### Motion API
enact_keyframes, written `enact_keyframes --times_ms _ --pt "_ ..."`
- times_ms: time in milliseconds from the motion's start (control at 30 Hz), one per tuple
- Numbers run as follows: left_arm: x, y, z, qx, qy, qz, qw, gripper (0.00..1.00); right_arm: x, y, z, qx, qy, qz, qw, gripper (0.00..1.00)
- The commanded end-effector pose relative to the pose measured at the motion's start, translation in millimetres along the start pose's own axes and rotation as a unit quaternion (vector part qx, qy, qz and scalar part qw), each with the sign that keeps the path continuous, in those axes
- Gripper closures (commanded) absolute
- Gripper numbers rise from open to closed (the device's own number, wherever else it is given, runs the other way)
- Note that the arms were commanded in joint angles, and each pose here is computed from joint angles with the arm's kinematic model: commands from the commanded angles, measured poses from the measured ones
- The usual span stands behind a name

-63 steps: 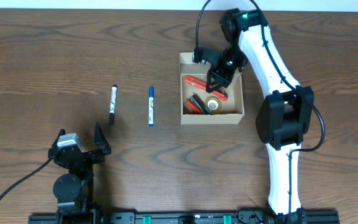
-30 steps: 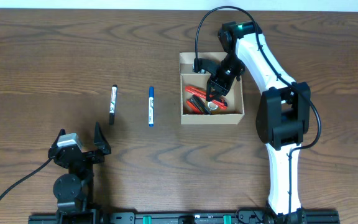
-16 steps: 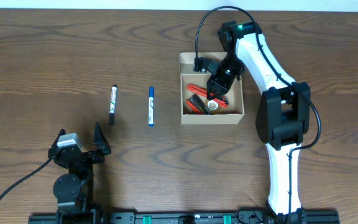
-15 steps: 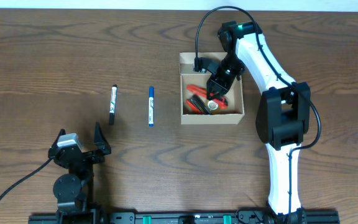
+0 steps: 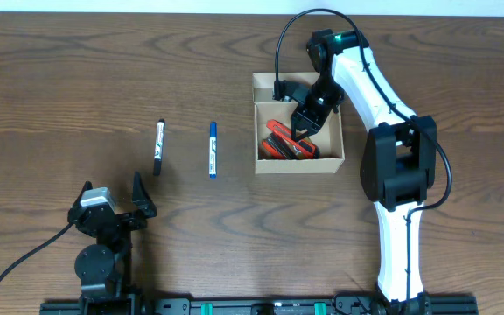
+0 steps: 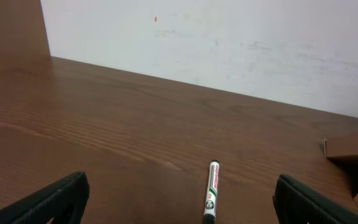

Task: Pack container
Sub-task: 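Lift the right gripper out and retract it to the right side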

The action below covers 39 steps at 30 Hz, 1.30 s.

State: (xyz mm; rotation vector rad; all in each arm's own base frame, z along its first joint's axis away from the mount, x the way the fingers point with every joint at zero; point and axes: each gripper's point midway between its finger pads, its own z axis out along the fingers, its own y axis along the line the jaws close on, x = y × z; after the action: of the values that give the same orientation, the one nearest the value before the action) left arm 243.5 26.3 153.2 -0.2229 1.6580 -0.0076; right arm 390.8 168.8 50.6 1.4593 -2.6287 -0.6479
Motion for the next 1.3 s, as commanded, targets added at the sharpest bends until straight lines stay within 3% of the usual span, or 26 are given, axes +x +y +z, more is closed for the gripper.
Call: enact_keyframes --times_ms 0,333,500,667,900,1100,1267 --pt "18 3 0 -0.004 0.029 0.002 1.0 0.05 -1 0 -6 0.005 -0.006 0.011 1.0 0.71" --pt "18 3 0 -0.004 0.029 0.002 1.0 0.05 -28 4 -60 0.055 -0.055 -0.012 0.997 0.74" --pt "18 3 0 -0.004 0.029 0.002 1.0 0.05 -31 -8 -110 0.156 -0.061 0.001 0.986 0.73" --pt "18 3 0 -0.004 0.029 0.002 1.0 0.05 -10 -40 -186 0.338 -0.047 0.064 0.938 0.75" --pt "18 3 0 -0.004 0.029 0.002 1.0 0.05 33 -61 -295 0.485 -0.107 0.141 0.856 0.45" --pt "18 3 0 -0.004 0.029 0.002 1.0 0.05 101 -90 -333 0.501 -0.146 0.268 0.81 0.4" --pt "18 3 0 -0.004 0.029 0.002 1.0 0.05 148 -109 -342 0.472 -0.182 0.338 0.793 0.36"
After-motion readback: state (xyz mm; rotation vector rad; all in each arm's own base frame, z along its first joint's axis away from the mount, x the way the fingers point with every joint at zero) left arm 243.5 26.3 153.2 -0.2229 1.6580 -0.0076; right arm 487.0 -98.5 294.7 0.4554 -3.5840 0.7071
